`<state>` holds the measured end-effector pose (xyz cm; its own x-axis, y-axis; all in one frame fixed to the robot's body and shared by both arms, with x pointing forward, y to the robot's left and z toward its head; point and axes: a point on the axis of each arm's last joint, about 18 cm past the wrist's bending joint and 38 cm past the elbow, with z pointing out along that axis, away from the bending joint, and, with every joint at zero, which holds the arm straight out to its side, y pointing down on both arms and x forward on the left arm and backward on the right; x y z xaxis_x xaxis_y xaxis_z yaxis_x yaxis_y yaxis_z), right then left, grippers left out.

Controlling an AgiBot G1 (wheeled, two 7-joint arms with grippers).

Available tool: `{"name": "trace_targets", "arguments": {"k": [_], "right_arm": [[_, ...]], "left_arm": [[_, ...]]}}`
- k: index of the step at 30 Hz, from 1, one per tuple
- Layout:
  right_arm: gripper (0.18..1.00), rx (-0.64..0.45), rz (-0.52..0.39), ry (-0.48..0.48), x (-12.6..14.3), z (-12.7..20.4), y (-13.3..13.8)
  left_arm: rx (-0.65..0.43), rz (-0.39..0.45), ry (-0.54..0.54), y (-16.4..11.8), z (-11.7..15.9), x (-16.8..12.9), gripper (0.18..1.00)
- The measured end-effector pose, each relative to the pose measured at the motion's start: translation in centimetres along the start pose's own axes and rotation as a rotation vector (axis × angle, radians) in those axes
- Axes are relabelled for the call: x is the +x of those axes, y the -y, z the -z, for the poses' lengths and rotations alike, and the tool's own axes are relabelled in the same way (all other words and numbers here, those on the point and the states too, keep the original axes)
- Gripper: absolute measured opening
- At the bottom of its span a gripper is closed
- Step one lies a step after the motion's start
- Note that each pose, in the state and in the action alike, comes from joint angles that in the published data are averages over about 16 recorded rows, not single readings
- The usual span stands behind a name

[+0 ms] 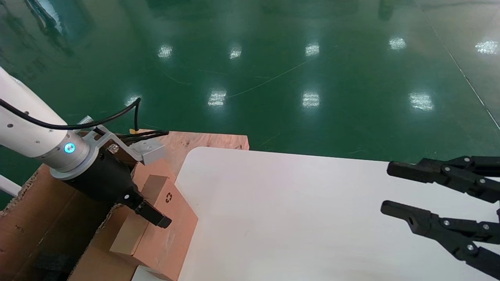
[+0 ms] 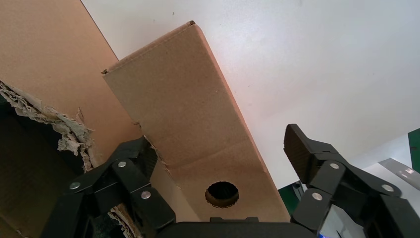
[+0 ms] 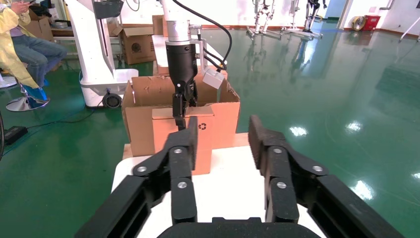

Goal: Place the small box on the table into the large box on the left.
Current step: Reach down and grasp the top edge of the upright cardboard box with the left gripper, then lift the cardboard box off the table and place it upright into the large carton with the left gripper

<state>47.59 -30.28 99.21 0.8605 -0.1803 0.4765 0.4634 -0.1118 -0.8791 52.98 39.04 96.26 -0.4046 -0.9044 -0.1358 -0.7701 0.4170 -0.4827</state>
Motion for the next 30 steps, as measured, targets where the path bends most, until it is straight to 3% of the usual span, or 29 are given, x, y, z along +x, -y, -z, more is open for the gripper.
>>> {"name": "trace_targets", "arguments": {"k": [9, 19, 25, 30], "right_arm": [[0.581, 0.000, 0.000, 0.000, 0.0, 0.0, 0.0], [0.800, 0.000, 0.000, 0.000, 0.0, 0.0, 0.0], [0.895, 0.000, 0.000, 0.000, 0.0, 0.0, 0.0], [0.953, 0.000, 0.000, 0.000, 0.0, 0.0, 0.0]], "left_arm": [[0.000, 0.000, 0.001, 0.0, 0.0, 0.0, 0.836], [0.028, -0.026, 0.011, 0.8, 0.6, -0.1, 0.611], [0.110, -0.087, 0.039, 2.9, 2.7, -0.2, 0.482], [0.221, -0.152, 0.098, 5.6, 6.4, -0.9, 0.409]]}}
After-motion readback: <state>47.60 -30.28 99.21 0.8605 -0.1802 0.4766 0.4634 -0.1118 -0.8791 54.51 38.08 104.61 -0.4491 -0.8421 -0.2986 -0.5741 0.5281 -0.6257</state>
